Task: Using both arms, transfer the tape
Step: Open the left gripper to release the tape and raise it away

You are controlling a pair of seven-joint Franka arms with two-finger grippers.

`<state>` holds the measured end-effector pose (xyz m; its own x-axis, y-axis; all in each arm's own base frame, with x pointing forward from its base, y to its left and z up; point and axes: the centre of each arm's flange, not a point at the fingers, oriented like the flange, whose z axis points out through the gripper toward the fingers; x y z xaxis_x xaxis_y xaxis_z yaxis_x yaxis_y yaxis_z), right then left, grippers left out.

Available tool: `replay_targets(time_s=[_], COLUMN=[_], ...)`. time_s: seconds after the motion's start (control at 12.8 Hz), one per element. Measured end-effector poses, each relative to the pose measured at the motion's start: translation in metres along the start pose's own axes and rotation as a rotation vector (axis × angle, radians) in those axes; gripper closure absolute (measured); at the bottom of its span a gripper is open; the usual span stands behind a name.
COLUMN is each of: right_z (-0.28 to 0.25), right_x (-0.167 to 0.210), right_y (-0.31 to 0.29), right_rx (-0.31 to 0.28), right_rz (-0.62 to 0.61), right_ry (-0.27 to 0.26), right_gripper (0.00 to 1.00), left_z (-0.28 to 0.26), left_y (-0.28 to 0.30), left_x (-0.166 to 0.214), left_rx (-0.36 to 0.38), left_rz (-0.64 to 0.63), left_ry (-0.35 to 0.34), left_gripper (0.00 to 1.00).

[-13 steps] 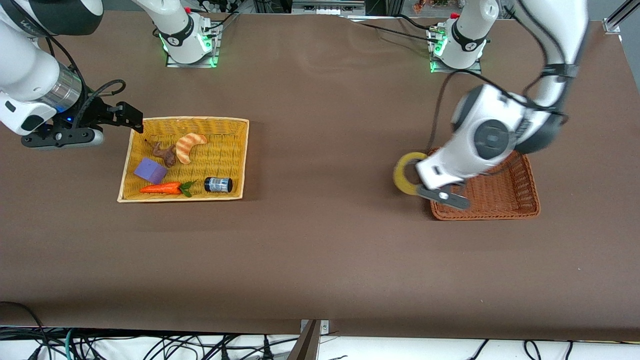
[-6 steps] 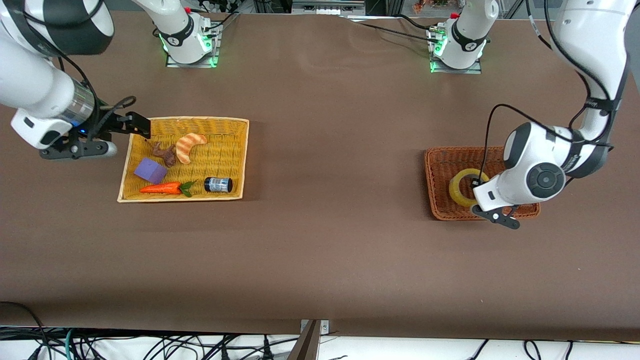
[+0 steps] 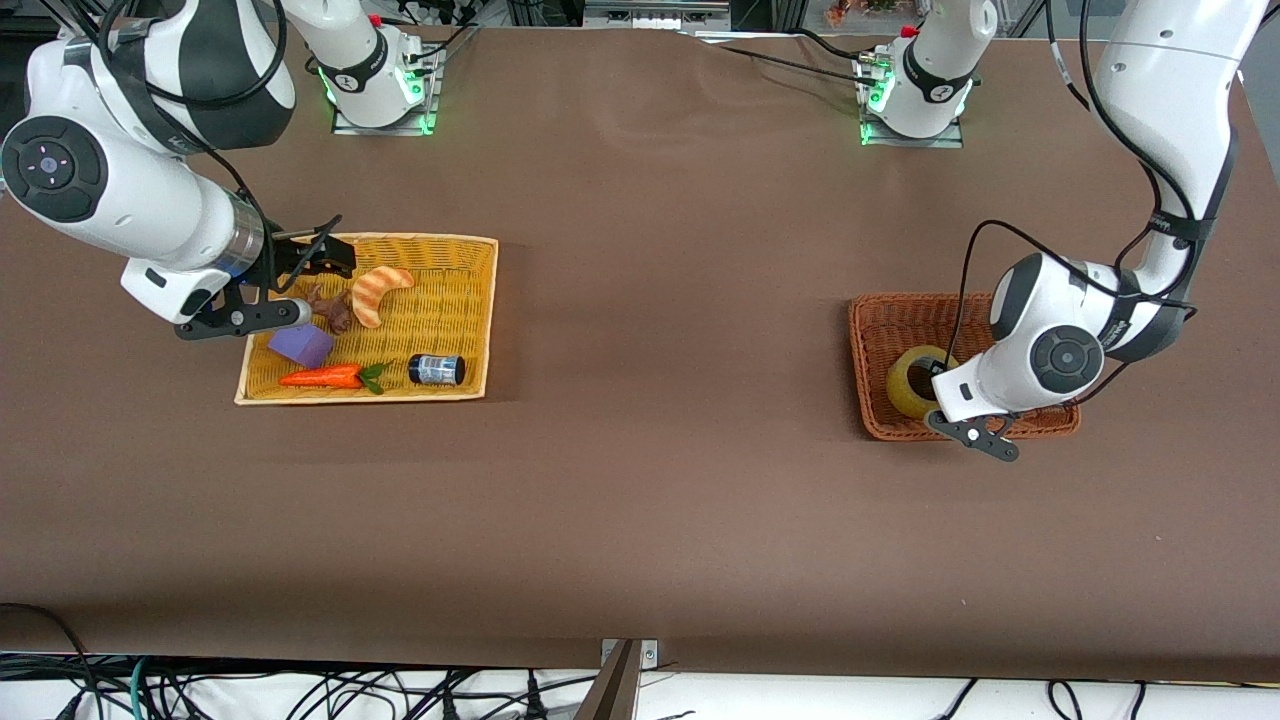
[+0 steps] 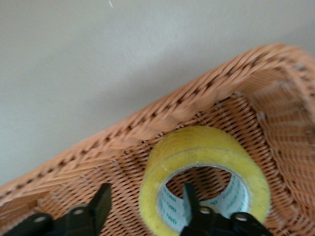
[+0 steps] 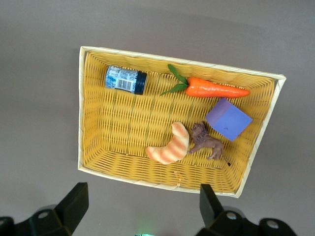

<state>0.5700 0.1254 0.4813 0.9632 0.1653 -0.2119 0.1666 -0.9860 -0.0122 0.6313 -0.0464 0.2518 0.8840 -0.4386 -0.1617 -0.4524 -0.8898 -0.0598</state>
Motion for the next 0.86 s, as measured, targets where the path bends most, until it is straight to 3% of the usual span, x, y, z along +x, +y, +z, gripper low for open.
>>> replay_targets(time_s=[0.24,0.39,0.63,0.86], right_z=[-0.003,-0.004,-0.005,-0.014], right_x=[0.001,0.004,0.005,-0.002], right_y=[0.000,-0.003,-0.010,0.003], right_rx=[0.000,-0.004,-0.074,-0.090], right_rz=[0.000,-0.011,-0.042,-0.024], right_ry=[0.007,0.030,0.048,0.034], right_gripper=[0.00,0.00,0.00,0.00], left_z=[-0.093,-0.170,-0.275,-0.337], left_y=[0.002,0.001,-0.009,-0.016], left_x=[-0.008,-0.025,-0.048,-0.065], left_rx=[0.038,-0.003,0.000,-0.013], left_rz=[-0.039,-0.118,-0.225,-0.265], left_ry=[0.056,0.066,0.070,0.133], left_gripper=[0.00,0.00,0.00,0.00])
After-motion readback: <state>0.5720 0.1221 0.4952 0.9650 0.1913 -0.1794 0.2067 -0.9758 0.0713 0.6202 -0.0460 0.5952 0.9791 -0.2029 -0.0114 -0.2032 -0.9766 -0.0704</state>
